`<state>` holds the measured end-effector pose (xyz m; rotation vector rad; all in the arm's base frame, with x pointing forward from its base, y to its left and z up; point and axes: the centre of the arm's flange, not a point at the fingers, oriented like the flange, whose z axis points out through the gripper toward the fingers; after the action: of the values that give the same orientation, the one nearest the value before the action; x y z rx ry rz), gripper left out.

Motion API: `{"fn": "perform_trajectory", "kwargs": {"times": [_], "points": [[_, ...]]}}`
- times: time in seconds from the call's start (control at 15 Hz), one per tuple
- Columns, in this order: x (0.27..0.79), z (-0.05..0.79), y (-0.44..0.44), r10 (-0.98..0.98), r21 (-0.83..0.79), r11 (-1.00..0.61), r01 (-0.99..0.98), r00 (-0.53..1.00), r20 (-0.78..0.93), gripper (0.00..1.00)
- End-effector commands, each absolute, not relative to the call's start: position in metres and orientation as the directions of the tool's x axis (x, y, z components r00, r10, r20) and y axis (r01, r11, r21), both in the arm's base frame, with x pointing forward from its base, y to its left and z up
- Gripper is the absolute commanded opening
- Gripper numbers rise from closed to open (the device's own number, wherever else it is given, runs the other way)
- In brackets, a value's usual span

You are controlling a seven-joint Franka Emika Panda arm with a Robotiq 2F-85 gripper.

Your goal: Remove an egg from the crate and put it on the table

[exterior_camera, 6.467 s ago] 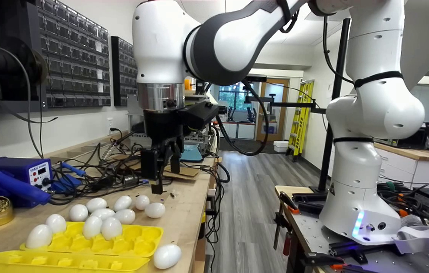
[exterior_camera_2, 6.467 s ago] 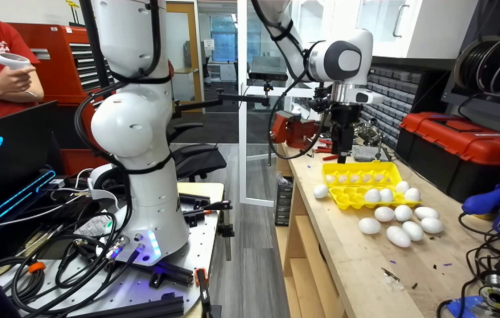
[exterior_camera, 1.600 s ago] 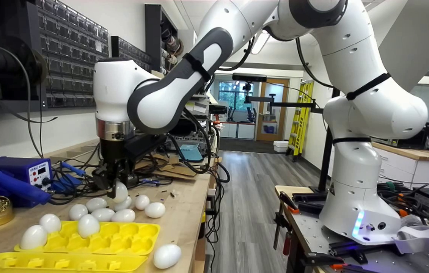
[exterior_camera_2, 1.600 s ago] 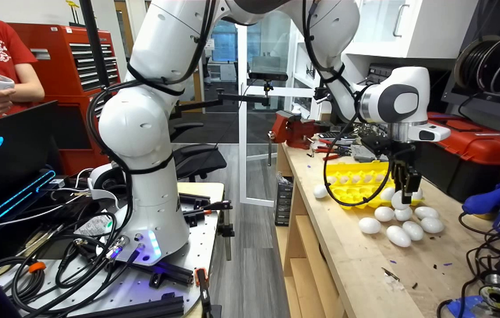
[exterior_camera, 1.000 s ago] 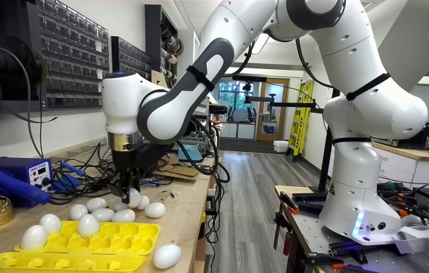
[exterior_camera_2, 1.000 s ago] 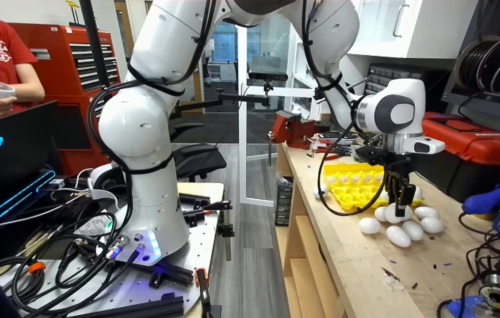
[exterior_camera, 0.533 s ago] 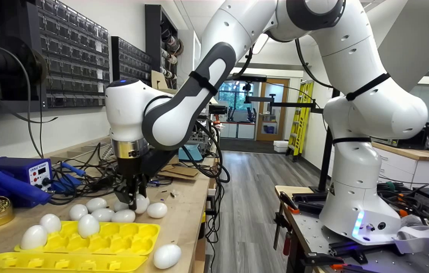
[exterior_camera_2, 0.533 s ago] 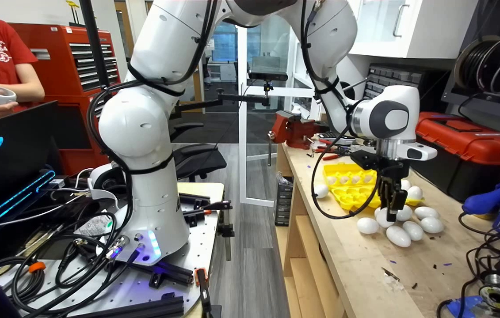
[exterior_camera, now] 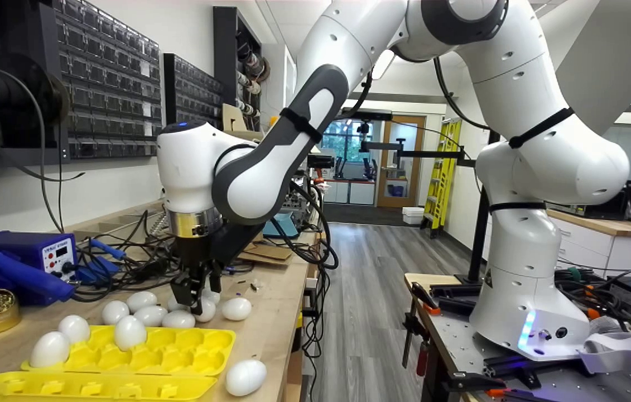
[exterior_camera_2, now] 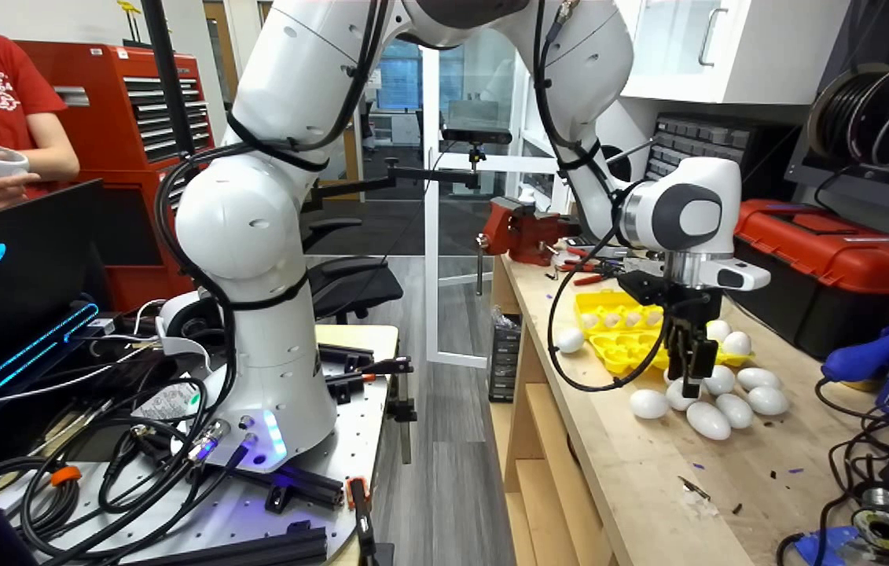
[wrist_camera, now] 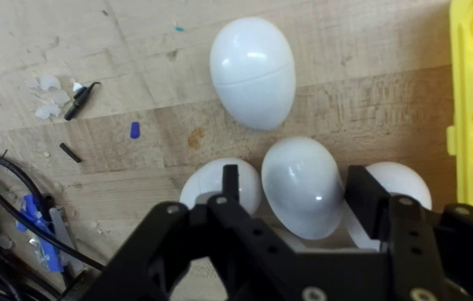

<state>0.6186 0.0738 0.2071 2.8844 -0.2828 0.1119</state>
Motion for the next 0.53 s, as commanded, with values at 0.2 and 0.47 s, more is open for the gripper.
{"fn": "perform_trajectory", "kwargs": {"times": [0.2, 0.47], "points": [[0.614, 0.226, 0.076, -0.209, 0.216, -0.948, -0.235, 0.968, 0.137, 1.0], [0.623, 0.223, 0.075, -0.195, 0.215, -0.952, -0.22, 0.972, 0.13, 1.0]]}}
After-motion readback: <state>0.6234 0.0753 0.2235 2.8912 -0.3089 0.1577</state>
